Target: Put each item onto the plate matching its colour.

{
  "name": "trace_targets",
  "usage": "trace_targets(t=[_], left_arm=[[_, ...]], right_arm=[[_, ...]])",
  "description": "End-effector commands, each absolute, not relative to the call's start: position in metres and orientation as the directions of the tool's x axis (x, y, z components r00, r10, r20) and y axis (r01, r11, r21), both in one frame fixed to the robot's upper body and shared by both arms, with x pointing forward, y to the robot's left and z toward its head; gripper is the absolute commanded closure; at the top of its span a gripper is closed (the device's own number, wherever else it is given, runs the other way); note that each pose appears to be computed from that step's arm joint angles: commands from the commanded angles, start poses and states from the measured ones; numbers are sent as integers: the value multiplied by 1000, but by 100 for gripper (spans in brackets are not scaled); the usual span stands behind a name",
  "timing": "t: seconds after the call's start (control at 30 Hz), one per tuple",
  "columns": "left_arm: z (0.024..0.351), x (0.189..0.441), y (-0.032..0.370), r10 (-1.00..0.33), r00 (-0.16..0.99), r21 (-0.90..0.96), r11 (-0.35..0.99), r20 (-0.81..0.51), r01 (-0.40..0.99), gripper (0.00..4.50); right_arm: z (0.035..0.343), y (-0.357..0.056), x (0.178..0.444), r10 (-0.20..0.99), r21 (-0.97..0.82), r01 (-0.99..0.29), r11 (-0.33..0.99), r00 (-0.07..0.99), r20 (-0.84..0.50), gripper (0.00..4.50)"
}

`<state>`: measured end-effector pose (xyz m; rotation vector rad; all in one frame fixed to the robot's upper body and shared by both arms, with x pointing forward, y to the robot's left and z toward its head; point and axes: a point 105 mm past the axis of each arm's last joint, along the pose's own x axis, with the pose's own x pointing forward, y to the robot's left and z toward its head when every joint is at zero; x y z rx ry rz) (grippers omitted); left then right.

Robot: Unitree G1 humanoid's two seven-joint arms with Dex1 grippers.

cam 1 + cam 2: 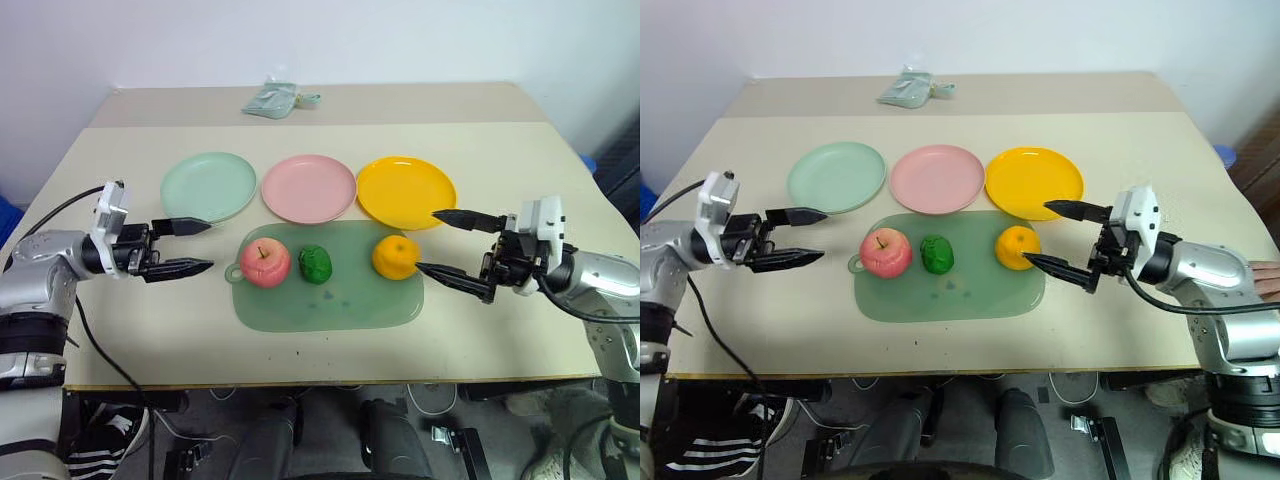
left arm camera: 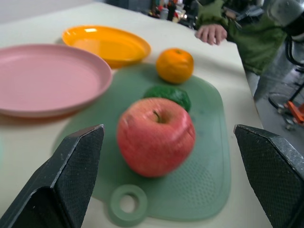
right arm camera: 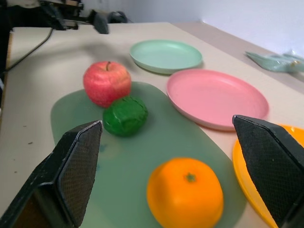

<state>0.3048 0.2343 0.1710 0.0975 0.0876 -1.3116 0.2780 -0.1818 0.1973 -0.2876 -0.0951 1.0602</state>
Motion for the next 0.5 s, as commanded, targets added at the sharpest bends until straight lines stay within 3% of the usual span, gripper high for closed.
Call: trace_targets(t=[0.03,0.5], left_arm=[[178,302,231,-965,240,77,233,-104,970,0],[181,315,221,-968,243,123,234,-56,964,0]], right_arm=[[210,-183,275,867,-328,-829,452,495,-55,2],[206,-186,285,845,-346,-805,482,531,-60,2]])
